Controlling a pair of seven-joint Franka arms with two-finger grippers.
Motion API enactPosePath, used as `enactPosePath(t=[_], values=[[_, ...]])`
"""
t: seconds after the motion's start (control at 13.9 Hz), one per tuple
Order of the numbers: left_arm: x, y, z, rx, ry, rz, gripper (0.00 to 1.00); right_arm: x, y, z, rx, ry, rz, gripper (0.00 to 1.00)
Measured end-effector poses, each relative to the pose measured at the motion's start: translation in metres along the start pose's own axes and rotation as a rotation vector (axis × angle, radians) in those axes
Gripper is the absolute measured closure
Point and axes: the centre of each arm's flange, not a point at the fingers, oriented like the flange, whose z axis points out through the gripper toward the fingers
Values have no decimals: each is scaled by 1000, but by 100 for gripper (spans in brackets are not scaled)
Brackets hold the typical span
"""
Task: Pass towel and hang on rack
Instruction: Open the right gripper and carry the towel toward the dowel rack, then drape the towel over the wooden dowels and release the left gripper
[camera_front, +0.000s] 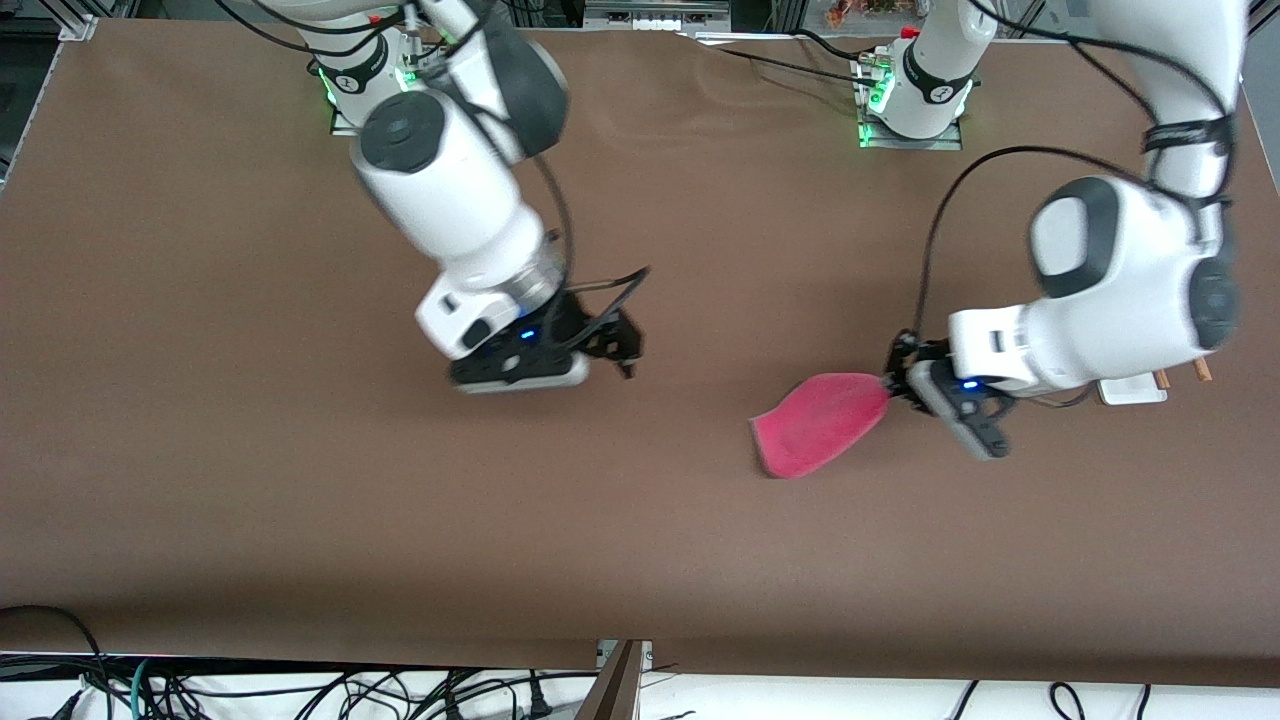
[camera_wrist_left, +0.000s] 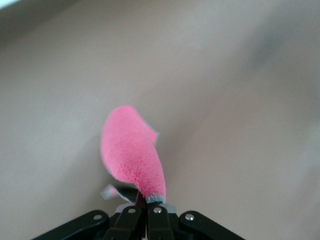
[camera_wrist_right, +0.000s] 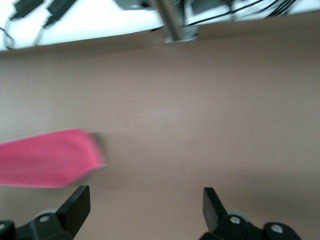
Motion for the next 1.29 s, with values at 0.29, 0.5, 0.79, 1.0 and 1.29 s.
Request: enactPosePath(t=[0.29, 0.5, 0.79, 1.0, 1.29], values=[[-79, -42, -73, -5, -89, -70, 98, 46, 136, -42, -112, -60, -138, 0], [-141, -91, -99, -8, -95, -75, 98, 64, 220, -79, -188, -59, -132, 0], [-230, -153, -125, 6, -104, -67, 98, 62, 305, -123, -242, -62, -14, 0], [-295, -188, -138, 1, -87, -32, 98, 38, 370, -148, -249, -98, 53, 0], [-371, -216, -155, 7, -57, 11, 98, 6, 402, -157, -237, -150, 44, 0]])
